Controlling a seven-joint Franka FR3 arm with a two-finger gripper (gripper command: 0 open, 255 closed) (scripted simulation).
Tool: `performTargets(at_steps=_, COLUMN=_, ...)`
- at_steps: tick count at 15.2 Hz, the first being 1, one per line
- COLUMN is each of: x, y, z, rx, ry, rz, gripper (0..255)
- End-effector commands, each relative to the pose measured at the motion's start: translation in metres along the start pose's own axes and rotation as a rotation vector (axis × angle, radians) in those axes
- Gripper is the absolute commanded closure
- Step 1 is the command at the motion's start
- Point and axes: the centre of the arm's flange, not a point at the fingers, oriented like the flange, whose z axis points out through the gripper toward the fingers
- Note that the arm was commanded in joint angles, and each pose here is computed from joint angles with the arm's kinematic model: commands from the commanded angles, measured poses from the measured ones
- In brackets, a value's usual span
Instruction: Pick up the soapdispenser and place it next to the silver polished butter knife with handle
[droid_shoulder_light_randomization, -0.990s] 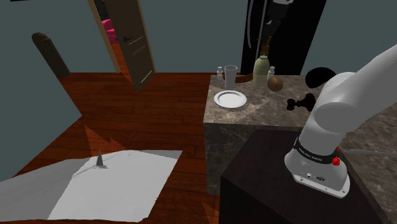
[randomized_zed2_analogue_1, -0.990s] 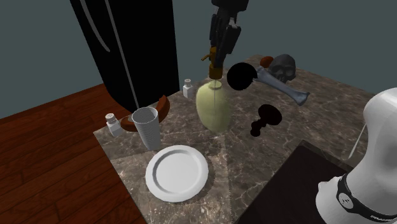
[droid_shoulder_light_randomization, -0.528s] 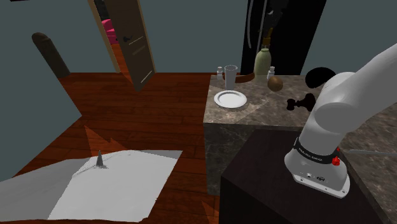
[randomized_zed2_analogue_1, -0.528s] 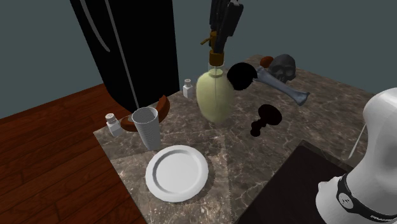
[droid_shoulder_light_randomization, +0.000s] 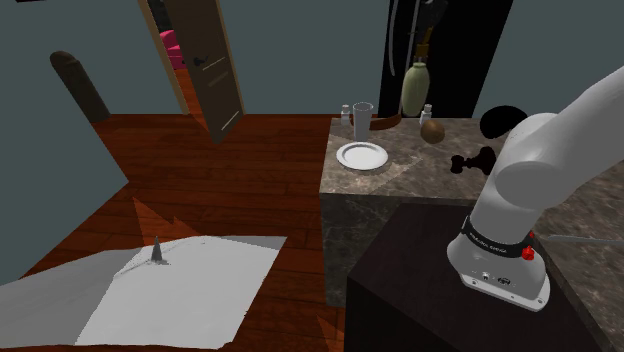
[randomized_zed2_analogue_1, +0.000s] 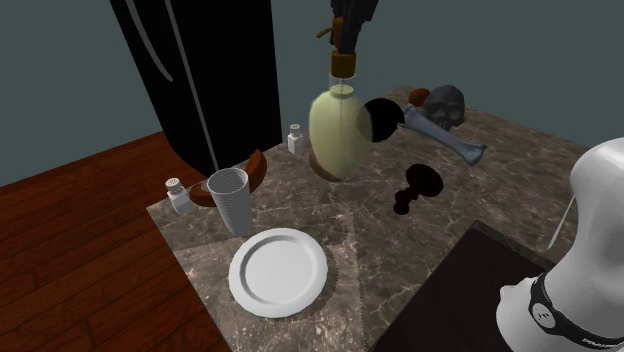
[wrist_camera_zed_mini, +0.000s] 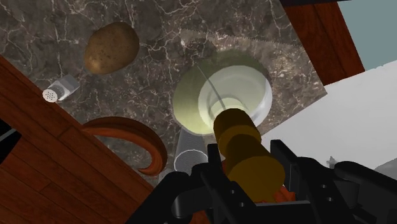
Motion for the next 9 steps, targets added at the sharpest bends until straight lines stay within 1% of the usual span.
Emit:
performTargets(at_steps=1, x=0.002, y=0.0, z=-0.011, rx=0.0, ry=0.0, rz=0.0, gripper=255)
performTargets(at_steps=9, x=0.009, y=-0.002, z=-0.053, rx=0.0, ry=0.0, rz=0.0, gripper=255)
